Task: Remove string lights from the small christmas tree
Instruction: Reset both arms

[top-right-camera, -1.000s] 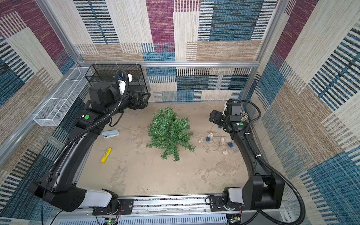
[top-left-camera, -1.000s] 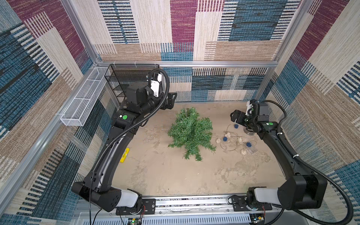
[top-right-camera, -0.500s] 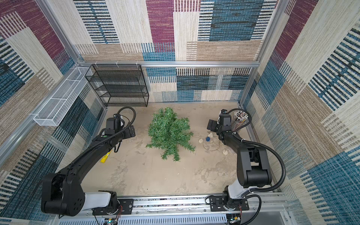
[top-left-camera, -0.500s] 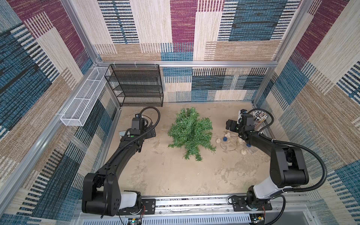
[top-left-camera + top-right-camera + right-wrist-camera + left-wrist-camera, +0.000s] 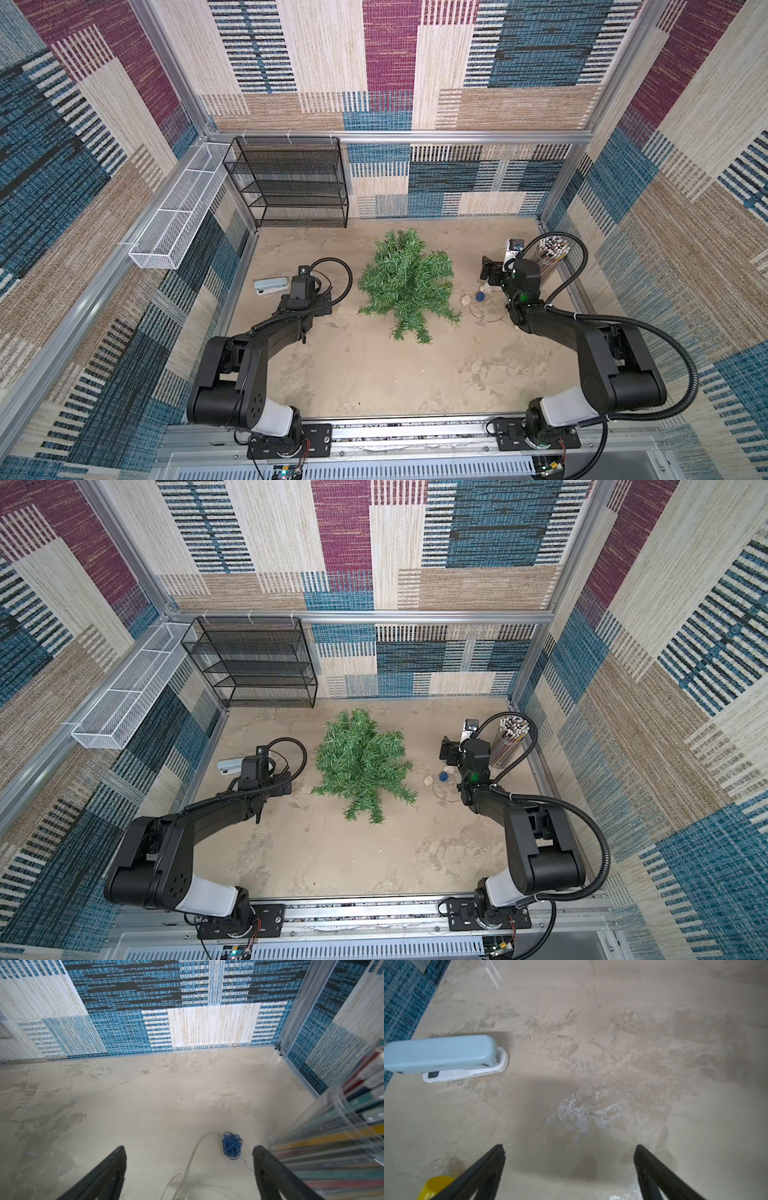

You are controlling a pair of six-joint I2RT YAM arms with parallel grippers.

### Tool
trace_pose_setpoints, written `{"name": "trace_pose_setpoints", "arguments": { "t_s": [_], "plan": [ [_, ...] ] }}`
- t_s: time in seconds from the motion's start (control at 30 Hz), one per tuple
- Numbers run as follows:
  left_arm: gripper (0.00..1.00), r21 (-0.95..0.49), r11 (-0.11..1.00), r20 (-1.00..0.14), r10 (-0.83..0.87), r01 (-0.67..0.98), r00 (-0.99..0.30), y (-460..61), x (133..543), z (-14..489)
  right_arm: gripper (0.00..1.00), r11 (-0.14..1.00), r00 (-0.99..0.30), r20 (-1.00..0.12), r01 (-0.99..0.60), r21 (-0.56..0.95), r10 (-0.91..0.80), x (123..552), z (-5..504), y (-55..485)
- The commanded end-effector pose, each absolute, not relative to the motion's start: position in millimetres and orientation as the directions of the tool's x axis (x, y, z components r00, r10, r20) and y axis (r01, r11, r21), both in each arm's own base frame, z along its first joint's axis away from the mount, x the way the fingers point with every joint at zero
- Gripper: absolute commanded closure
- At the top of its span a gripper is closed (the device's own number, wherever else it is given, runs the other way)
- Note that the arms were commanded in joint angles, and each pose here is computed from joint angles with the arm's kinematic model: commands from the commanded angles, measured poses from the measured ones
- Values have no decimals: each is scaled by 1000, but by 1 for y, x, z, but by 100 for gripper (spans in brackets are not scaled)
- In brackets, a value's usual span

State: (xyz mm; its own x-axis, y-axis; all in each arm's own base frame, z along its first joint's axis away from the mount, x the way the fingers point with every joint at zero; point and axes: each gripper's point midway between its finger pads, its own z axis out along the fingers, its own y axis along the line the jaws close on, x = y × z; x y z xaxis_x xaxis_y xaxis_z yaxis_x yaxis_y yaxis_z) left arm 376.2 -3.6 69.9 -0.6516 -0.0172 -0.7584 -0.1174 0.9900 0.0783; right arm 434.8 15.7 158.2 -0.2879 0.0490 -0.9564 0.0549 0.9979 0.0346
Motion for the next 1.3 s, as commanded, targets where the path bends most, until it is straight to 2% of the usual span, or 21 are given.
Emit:
{"name": "trace_pose_setpoints", "arguments": {
  "t_s": [0.0, 0.1, 0.2, 0.27, 0.4, 0.43, 0.53, 0.6, 0.63, 0.73, 0.77, 0.83, 0.9, 0.93, 1.0, 1.07, 1.27],
  "plan": [
    [1, 44, 999, -871, 33, -11, -489, -21, 389, 105, 4, 998, -267, -963, 54, 8, 22, 429, 168, 13],
    [1, 48, 997, -892, 72, 66, -447, -35, 382, 111, 4, 997, -295, -955, 72, -1, 20, 419, 152, 7],
    [1, 81, 995, -907, 97, 57, -409, -39, 374, 115, 4, 995, -325, -944, 93, 23, 52, 407, 129, 0],
    [1, 99, 994, -904, 105, 35, -415, -34, 374, 114, 4, 992, -293, -953, 116, 41, 74, 403, 132, -5],
    [1, 226, 973, -885, 228, 54, -405, -30, 392, 110, 4, 992, -144, -989, 128, 2, 20, 397, 153, -13],
    [1, 218, 975, -881, 214, 40, -422, -26, 397, 105, 4, 988, -156, -986, 151, 27, 51, 396, 145, -20],
    [1, 198, 979, -877, 194, 37, -439, -23, 399, 102, 4, 981, -50, -995, 182, 71, 81, 371, 147, -30],
    [1, 178, 984, -903, 171, 18, -395, -19, 399, 108, 4, 989, 36, -999, 141, 41, 36, 359, 157, -24],
    [1, 149, 989, -911, 141, 9, -389, -15, 397, 108, 4, 991, 37, -999, 127, 34, 30, 361, 157, -22],
    [1, 23, 997, -950, -1, -75, -311, 16, 396, 98, 4, 993, -92, -995, 112, 33, 44, 381, 143, -17],
    [1, -1, 997, -924, -32, -82, -382, 19, 391, 91, 4, 994, -82, -996, 99, 37, 45, 381, 143, -17],
    [1, 6, 999, -933, -13, -51, -360, 15, 402, 95, 4, 995, -69, -997, 97, 29, 36, 380, 145, -17],
    [1, 5, 999, -905, -11, -34, -425, 12, 404, 91, 4, 993, -91, -995, 107, 40, 50, 382, 143, -18],
    [1, 12, 999, -923, -4, -37, -385, 13, 405, 93, 4, 994, -82, -996, 107, 37, 46, 381, 144, -18],
    [1, 6, 999, -903, -9, -35, -429, 12, 402, 90, 4, 994, -86, -995, 107, 38, 47, 381, 143, -18],
    [1, 11, 999, -919, -4, -36, -394, 13, 403, 91, 4, 994, -83, -995, 106, 38, 47, 381, 143, -18],
    [1, 7, 999, -905, -8, -34, -425, 12, 403, 89, 4, 993, -85, -995, 109, 39, 48, 381, 143, -18]
  ]
}}
